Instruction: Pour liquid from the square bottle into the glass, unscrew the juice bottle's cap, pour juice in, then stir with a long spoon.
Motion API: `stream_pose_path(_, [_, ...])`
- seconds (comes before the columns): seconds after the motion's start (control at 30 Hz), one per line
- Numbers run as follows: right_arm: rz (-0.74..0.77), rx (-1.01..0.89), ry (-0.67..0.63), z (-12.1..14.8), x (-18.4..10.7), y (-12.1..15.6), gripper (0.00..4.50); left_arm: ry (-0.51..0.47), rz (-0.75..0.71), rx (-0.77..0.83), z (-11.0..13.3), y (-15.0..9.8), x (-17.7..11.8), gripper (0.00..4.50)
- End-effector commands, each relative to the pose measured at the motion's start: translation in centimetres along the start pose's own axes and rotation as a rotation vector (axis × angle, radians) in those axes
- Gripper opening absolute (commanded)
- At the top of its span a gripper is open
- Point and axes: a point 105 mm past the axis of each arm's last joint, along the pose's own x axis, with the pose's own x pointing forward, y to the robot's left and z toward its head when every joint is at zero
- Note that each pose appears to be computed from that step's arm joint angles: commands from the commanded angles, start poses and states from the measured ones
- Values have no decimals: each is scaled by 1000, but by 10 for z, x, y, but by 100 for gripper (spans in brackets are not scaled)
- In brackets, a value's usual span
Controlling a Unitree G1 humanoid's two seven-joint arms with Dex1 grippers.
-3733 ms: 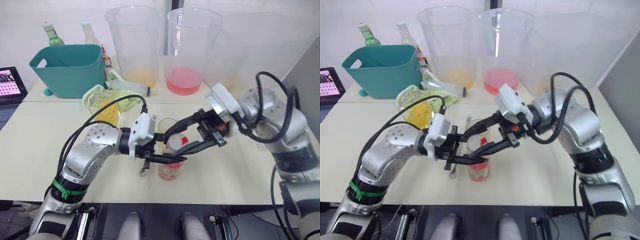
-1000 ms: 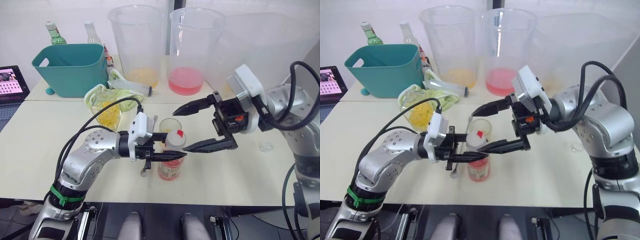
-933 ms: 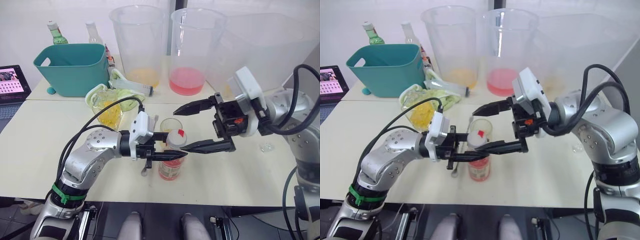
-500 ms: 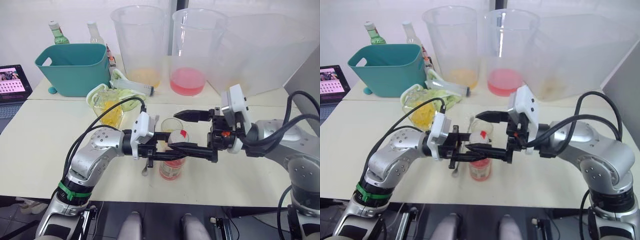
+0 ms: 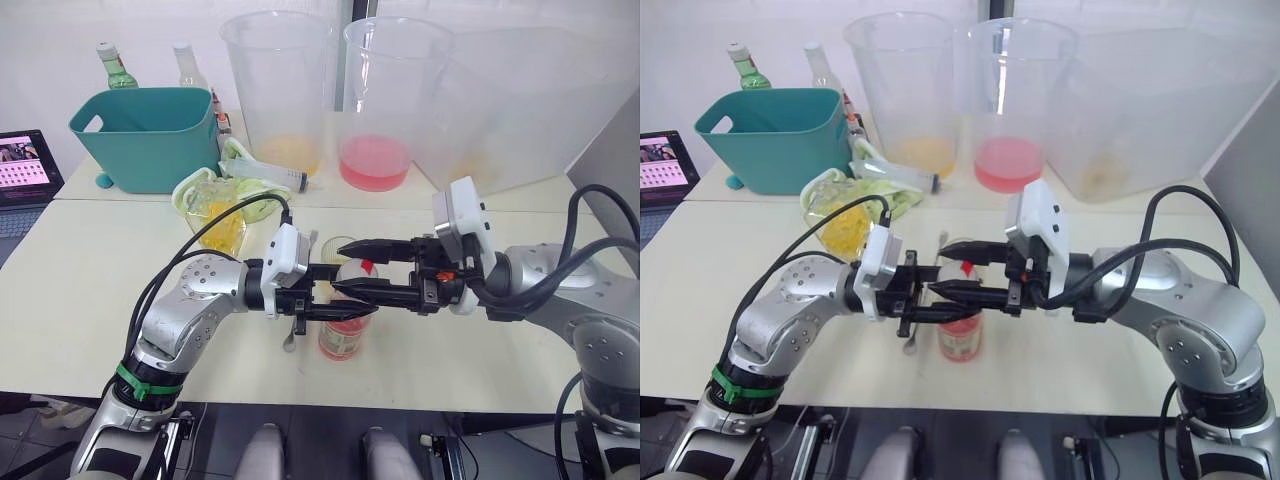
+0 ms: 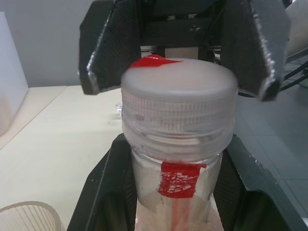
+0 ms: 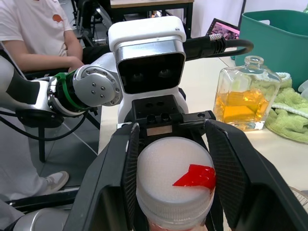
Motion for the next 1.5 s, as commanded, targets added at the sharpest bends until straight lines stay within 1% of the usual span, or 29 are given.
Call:
stream_pose_path(0.03, [135, -43, 25, -1, 3, 5, 163, 77, 15, -57, -17, -3, -1, 153])
stream_pose_path(0.1, [255, -91, 24, 2, 6, 6, 163, 92, 23, -69, -15, -7, -5, 153])
stream_pose_path(0.2, [365, -147, 49, 1, 11, -3, 163, 111, 13, -92, -10, -11, -11, 153])
stream_pose_path(0.33, [586, -238, 74, 5, 14, -5, 163, 138, 34, -69, -4, -8, -16, 153])
stream_pose_path(0.4, [665, -272, 75, 9, 14, -6, 163, 137, 43, -67, -3, -7, -17, 153])
stream_pose_path(0.5, [706, -289, 83, 13, 13, -9, 163, 133, 52, -68, -1, -7, -17, 153])
stream_pose_path(0.6, [702, -263, 75, 21, 12, -14, 163, 122, 62, -68, 1, -7, -15, 153])
stream_pose_path(0.63, [700, -259, 73, 23, 11, -15, 265, 119, 62, -71, 1, -7, -15, 153])
stream_pose_path(0.7, [668, -270, 57, 28, 10, -17, 326, 116, 58, -72, 2, -7, -14, 153])
stream_pose_path(0.73, [642, -280, 41, 32, 8, -17, 365, 115, 56, -72, 3, -7, -13, 153])
stream_pose_path(0.8, [586, -292, 29, 35, 6, -20, 428, 110, 50, -73, 4, -7, -10, 153])
stream_pose_path(0.87, [518, -271, 27, 36, 2, -22, 428, 104, 42, -74, 6, -7, -8, 153])
stream_pose_path(0.97, [334, -242, 24, 35, -5, -28, 428, 76, 46, -87, 9, -3, -2, 153])
stream_pose_path(1.03, [249, -179, 11, 32, -8, -25, 428, 61, 32, -98, 9, -2, 0, 153])
stream_pose_path(1.1, [196, -152, 13, 29, -10, -19, 428, 59, 20, -101, 8, -1, 1, 153])
stream_pose_path(1.23, [34, -86, 12, 23, -10, -13, 428, 59, -10, -107, 1, 2, 3, 153])
stream_pose_path(1.33, [-20, -59, -10, 23, -8, -5, 428, 48, -24, -107, -1, 4, 5, 153])
stream_pose_path(1.5, [-90, -35, -1, 18, -7, -1, 428, 44, -32, -86, -6, 8, 9, 153])
